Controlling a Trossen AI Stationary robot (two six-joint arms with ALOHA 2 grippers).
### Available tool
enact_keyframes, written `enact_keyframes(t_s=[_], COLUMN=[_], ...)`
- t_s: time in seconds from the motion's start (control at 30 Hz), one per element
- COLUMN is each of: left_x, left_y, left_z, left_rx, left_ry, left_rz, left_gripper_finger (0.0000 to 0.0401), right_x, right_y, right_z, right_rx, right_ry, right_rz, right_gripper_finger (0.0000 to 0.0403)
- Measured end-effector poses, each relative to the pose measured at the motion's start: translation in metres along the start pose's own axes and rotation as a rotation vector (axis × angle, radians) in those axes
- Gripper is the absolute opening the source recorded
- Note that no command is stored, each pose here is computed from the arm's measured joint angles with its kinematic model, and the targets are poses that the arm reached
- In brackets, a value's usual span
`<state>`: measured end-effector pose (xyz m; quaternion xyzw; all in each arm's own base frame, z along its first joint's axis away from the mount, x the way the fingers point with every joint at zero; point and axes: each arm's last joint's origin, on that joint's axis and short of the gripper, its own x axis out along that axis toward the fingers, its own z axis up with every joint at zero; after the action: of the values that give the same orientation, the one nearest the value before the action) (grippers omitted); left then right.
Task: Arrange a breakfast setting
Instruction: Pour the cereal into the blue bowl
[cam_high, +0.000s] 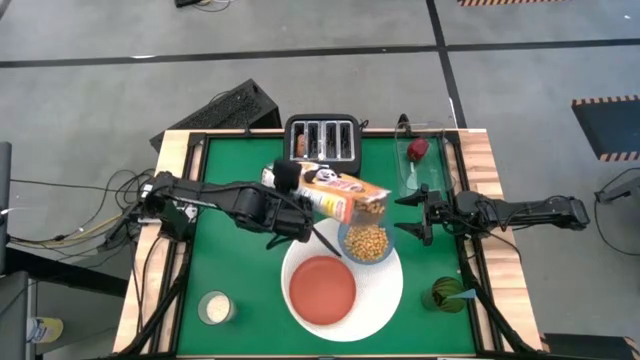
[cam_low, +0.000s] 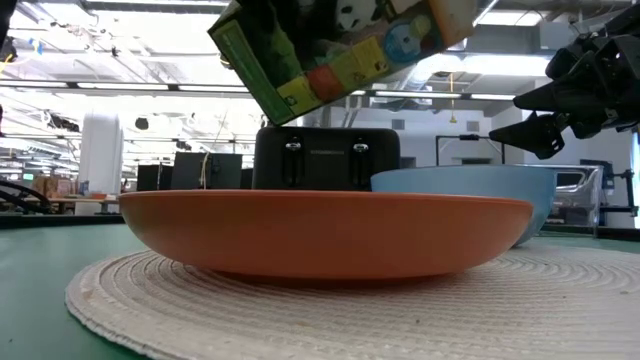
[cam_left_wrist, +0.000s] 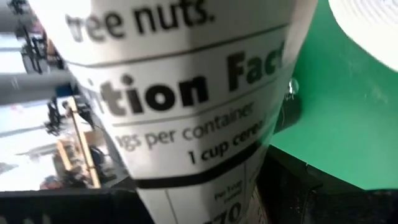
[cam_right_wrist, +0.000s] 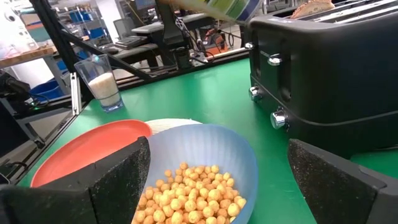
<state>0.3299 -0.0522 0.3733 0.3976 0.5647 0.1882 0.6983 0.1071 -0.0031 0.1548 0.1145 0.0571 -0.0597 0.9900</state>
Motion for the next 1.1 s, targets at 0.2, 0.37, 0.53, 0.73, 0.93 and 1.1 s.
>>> enact_keyframes(t_s=[0.2,0.37,0.53,0.73,0.93,1.1], left_x=[0.006,0.011,0.014,0.012,0.010,0.011], left_y=[0.006,0.012,0.018,0.027,0.034,0.044], left_z=[0.003,0.003,-0.001,-0.010,-0.016,-0.022], left_rx=[-0.179,-0.325,-0.447,-0.552,-0.614,-0.663], left_ry=[-0.019,-0.022,-0.013,-0.014,-0.016,-0.011], left_rz=[-0.016,-0.014,-0.013,-0.022,-0.019,-0.012], left_gripper_finger=[0.0162,0.0162,0.0162,0.0162,0.0162,0.0162], right_x=[0.000,0.000,0.000,0.000,0.000,0.000], right_y=[0.000,0.000,0.000,0.000,0.000,0.000], right_z=[0.000,0.000,0.000,0.000,0.000,0.000], right_rx=[0.000,0.000,0.000,0.000,0.000,0.000], right_ry=[0.000,0.000,0.000,0.000,0.000,0.000], right_rz=[0.000,0.000,0.000,0.000,0.000,0.000], right_gripper_finger=[0.0396,0.0396,0.0396,0.0396,0.0396,0.0396])
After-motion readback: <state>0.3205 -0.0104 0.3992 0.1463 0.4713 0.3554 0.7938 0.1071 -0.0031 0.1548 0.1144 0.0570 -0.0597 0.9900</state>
